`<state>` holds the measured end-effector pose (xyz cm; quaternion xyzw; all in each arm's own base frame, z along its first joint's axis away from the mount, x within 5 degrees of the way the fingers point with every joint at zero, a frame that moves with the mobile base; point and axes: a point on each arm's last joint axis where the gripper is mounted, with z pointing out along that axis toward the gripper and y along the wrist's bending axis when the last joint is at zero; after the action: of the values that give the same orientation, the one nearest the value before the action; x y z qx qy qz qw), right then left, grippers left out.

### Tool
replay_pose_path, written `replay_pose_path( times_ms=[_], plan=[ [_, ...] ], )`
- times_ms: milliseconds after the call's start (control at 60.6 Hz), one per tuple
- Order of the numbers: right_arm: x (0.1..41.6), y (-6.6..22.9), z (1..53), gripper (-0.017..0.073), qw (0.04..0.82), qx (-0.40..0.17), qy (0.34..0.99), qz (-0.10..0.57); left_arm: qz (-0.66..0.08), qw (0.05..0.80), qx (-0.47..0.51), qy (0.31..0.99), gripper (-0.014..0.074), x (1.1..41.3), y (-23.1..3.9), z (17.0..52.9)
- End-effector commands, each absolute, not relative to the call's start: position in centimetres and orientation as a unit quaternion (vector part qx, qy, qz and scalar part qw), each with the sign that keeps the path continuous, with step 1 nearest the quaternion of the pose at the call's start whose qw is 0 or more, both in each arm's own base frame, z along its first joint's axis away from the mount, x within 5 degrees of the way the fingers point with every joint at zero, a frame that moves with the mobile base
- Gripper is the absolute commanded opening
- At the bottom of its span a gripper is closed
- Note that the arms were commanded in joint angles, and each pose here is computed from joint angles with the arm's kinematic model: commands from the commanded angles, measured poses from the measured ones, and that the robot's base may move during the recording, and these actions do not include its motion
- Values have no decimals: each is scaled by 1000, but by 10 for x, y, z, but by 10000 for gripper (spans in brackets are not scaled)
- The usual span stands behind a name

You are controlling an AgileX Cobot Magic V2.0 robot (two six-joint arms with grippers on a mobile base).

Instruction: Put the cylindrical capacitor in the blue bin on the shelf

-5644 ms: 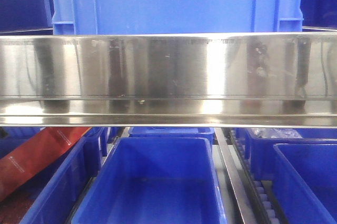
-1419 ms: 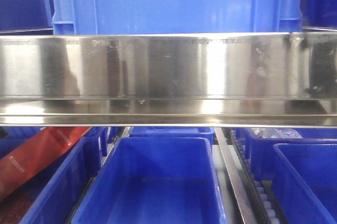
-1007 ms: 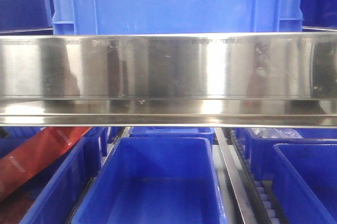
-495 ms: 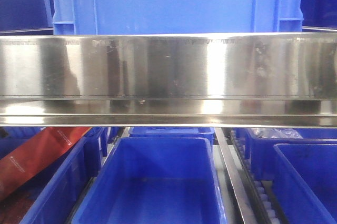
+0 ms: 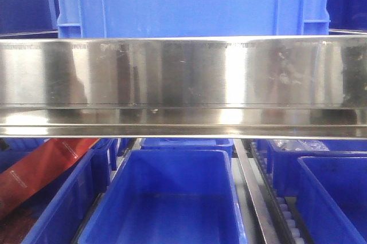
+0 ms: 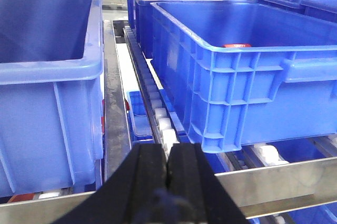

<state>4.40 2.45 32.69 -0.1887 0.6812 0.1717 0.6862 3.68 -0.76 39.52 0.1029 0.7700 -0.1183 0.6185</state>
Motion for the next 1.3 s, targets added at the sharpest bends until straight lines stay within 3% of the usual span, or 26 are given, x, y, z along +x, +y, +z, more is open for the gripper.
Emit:
replay_pose_path(
  times_ms=[0, 561, 710, 858, 1287],
  plan=[
    [44, 24, 329, -151, 697, -187, 672, 167, -119, 626, 99, 764, -90, 36, -7, 396],
    [44, 24, 329, -151, 697, -187, 672, 167, -115, 629, 94, 763, -90, 38, -7, 393],
    [44, 24, 329, -151, 697, -187, 672, 167, -92, 674, 55, 731, -90, 37, -4, 381],
    [44, 24, 329, -151, 697, -187, 672, 167, -64, 707, 14, 704, -91, 34, -1, 344],
    [44, 24, 329, -151, 697, -187, 672, 167, -40, 702, -5, 711, -91, 53, -2, 222]
  ],
)
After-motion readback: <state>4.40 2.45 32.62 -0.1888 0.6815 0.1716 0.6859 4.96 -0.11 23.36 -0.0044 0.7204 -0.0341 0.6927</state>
